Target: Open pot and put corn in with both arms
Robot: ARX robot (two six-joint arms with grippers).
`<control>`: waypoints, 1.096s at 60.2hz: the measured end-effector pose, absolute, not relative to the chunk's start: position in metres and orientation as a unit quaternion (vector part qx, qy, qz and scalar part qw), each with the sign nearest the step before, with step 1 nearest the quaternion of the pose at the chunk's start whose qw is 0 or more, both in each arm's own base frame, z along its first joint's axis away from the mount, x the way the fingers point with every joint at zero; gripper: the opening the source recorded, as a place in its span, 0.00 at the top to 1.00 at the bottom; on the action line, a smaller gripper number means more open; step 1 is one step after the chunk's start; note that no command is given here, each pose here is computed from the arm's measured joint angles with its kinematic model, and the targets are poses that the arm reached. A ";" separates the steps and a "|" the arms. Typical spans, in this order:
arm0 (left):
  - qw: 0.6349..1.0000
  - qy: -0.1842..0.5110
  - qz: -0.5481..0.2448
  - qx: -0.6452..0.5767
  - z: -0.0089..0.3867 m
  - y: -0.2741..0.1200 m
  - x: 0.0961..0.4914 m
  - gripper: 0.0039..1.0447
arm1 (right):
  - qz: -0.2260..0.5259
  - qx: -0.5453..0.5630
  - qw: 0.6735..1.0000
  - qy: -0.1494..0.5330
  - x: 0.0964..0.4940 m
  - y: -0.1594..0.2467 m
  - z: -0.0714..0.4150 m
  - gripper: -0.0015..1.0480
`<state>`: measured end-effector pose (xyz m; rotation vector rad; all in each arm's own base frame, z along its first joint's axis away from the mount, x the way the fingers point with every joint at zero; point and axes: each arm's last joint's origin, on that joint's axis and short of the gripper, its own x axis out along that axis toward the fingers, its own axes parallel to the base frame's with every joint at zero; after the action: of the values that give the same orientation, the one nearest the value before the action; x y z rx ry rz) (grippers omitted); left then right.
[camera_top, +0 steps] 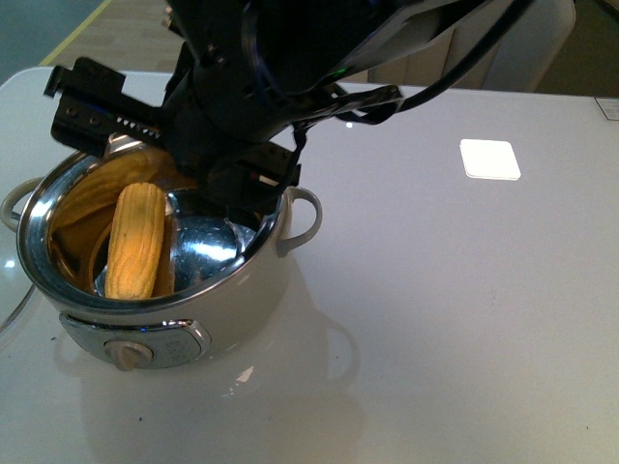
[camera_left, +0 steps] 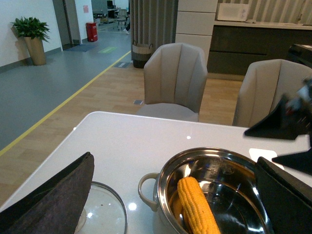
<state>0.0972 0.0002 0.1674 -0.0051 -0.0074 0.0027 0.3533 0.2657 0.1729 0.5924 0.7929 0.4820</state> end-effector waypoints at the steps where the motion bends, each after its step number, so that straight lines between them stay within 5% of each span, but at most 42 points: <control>1: 1.000 -0.004 0.001 -0.003 0.167 0.000 0.097 0.06 | 0.224 0.286 0.857 0.365 0.353 0.259 0.180 0.08; 29: 1.000 -0.004 0.001 -0.003 0.167 0.000 0.097 0.06 | 0.094 0.209 0.937 0.265 0.282 0.101 0.233 0.08; 44: 1.000 -0.004 0.001 -0.003 0.167 0.000 0.097 0.06 | 0.078 0.170 0.957 0.220 0.240 0.070 0.255 0.09; 55: 1.000 -0.004 0.002 -0.003 0.167 0.000 0.097 0.06 | 0.005 0.046 0.999 0.024 0.220 0.051 0.228 0.38; 66: 1.000 -0.004 0.001 -0.002 0.167 0.000 0.097 0.06 | 0.001 0.014 1.000 0.001 0.194 0.032 0.214 0.68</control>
<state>0.0972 0.0002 0.1674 -0.0048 -0.0074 0.0027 0.1943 0.0322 0.2136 0.0289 0.0017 0.0026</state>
